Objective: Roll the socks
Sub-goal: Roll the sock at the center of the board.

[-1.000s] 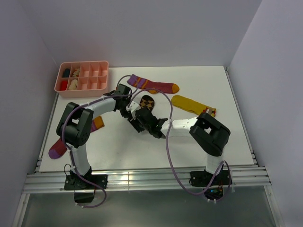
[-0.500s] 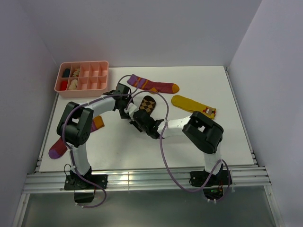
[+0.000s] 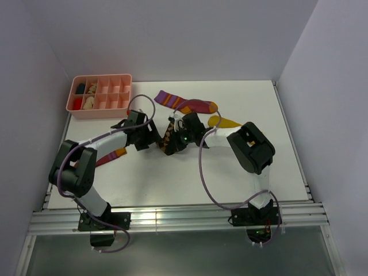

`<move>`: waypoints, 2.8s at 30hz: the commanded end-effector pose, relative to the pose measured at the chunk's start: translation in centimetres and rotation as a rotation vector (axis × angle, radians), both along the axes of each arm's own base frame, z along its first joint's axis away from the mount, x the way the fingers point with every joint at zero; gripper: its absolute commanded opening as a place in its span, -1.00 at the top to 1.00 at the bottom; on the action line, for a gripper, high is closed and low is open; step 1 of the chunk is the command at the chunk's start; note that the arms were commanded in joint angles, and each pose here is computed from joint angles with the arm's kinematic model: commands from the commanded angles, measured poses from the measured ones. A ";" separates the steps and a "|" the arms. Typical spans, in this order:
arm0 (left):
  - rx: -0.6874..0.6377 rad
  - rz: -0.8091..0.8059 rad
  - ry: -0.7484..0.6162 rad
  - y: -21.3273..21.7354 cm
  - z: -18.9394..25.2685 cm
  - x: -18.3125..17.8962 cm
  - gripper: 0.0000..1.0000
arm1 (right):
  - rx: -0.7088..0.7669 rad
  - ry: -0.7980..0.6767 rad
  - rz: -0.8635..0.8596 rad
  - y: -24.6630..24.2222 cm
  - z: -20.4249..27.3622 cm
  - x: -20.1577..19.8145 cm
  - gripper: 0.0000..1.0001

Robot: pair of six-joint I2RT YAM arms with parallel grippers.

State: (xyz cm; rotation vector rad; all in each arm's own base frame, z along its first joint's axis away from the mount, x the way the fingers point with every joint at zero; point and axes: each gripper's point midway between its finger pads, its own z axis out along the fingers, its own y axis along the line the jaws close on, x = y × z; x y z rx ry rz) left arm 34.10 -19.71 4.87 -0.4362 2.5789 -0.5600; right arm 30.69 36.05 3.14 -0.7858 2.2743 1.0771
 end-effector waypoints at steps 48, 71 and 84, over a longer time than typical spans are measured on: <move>0.088 -0.077 0.238 0.4 -6.7 -1.4 0.99 | -0.200 -0.428 -0.131 -2.6 6.7 0.7 -0.38; 0.220 -0.230 0.288 0.9 -7.0 0.5 0.99 | -0.550 -0.778 -0.016 -0.2 4.1 1.1 -0.40; 0.240 -0.250 0.304 0.9 -7.2 1.0 0.99 | -0.596 -0.829 0.036 0.8 3.1 0.5 -0.39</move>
